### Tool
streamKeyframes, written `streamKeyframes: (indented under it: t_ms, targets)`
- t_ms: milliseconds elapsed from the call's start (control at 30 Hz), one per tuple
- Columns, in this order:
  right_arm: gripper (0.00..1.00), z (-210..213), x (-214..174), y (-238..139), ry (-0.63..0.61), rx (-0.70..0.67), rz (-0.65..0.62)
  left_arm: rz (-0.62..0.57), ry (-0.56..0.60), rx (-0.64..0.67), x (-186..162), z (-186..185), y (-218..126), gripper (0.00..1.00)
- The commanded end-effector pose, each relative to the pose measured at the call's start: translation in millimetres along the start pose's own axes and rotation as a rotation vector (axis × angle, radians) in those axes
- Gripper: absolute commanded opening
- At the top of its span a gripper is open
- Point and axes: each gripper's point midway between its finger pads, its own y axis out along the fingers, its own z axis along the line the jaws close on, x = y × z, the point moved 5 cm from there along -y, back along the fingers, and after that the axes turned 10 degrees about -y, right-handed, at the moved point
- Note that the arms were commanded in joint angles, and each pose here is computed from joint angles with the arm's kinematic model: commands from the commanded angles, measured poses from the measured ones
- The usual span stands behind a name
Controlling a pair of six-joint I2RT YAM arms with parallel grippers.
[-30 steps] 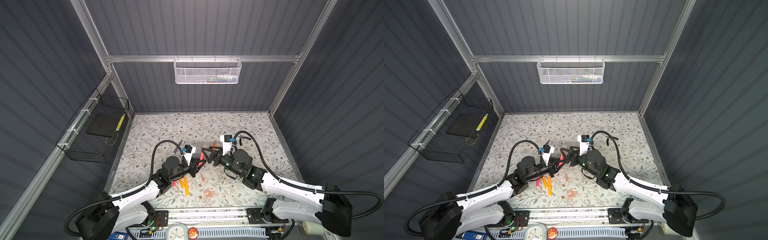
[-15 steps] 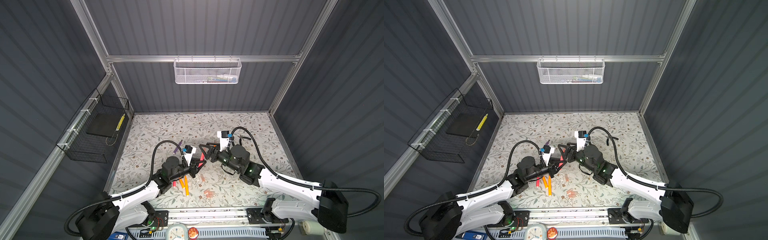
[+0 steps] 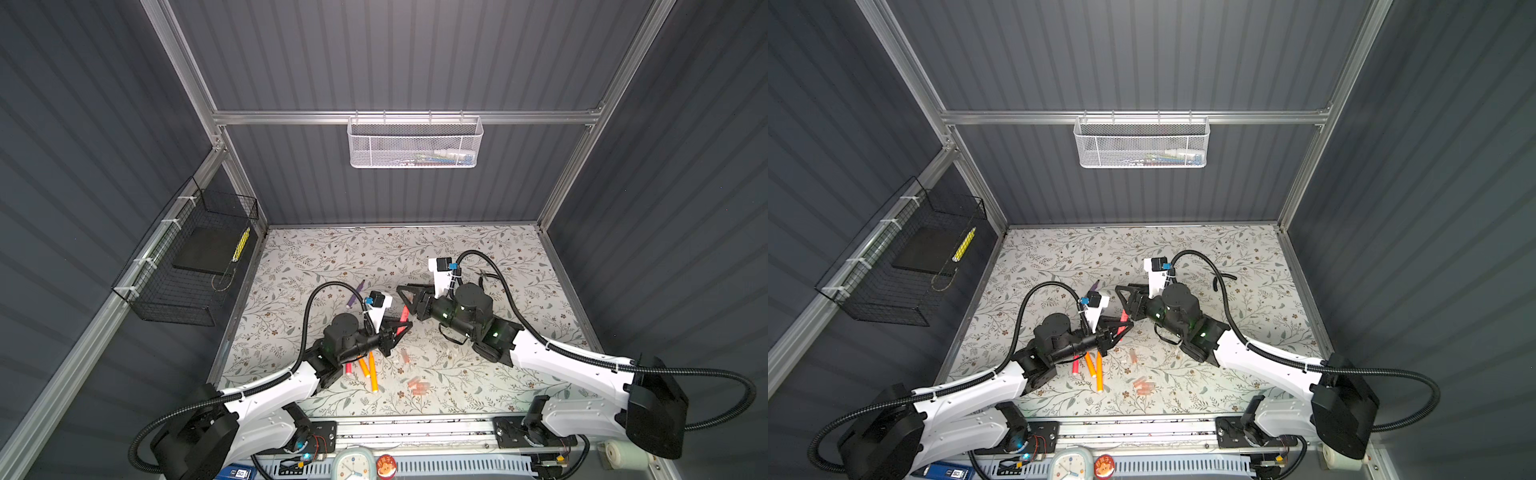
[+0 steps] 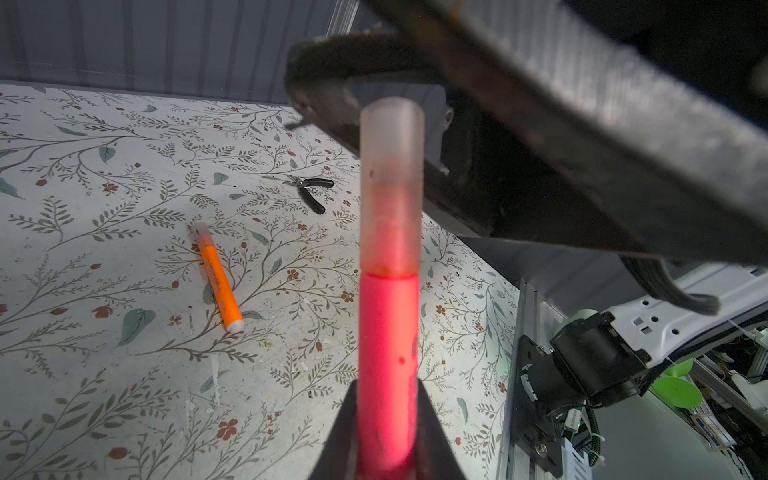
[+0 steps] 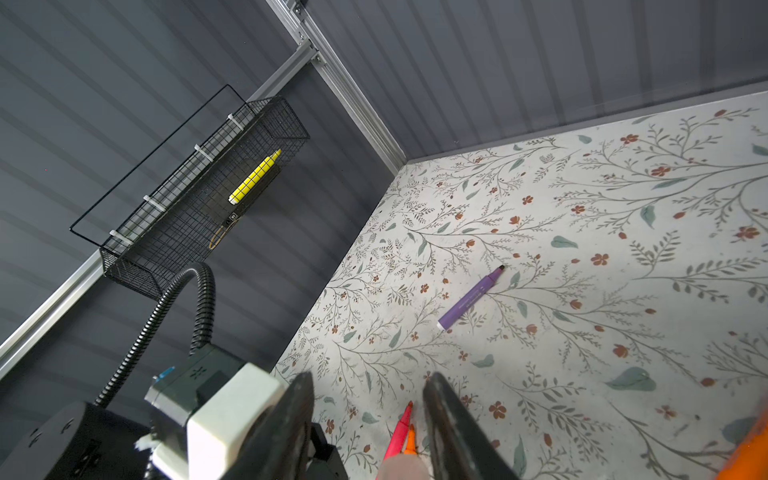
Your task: Insert the pens into the pen caps
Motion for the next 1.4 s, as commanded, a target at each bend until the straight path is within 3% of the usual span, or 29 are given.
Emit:
streamKeyframes:
  t_ms: [0, 267, 400, 533, 733, 967, 1067, 1200, 1367]
  targets:
    - [0.39, 3, 2, 1, 0.014, 0.019, 0.008, -0.016, 0.020, -0.002, 3, -2, -2, 0.00]
    - [0.19, 0, -6, -1, 0.024, 0.014, 0.027, -0.032, 0.015, 0.013, 10, -3, -3, 0.00]
    - [0.01, -4, -14, -3, 0.022, 0.005, 0.046, -0.050, 0.021, 0.098, 27, -1, 1, 0.00]
    - [0.00, -5, -22, -11, -0.003, 0.015, 0.061, -0.080, 0.057, 0.216, 49, 6, 7, 0.00]
    - [0.00, 6, -44, -23, -0.052, 0.159, 0.067, -0.185, 0.143, 0.337, 94, 0, 8, 0.00]
    - [0.00, 34, -68, -28, -0.085, 0.360, 0.095, -0.230, 0.112, 0.170, 136, -11, -3, 0.00]
    - [0.00, 43, -80, -25, -0.105, 0.317, 0.135, -0.285, 0.139, 0.247, 151, -5, -11, 0.00]
    - [0.00, 26, -93, -17, -0.042, 0.100, 0.178, -0.416, 0.170, 0.440, 173, 7, -29, 0.00]
    - [0.00, 10, -111, -17, 0.032, -0.070, 0.190, -0.529, 0.168, 0.549, 192, 10, -43, 0.00]
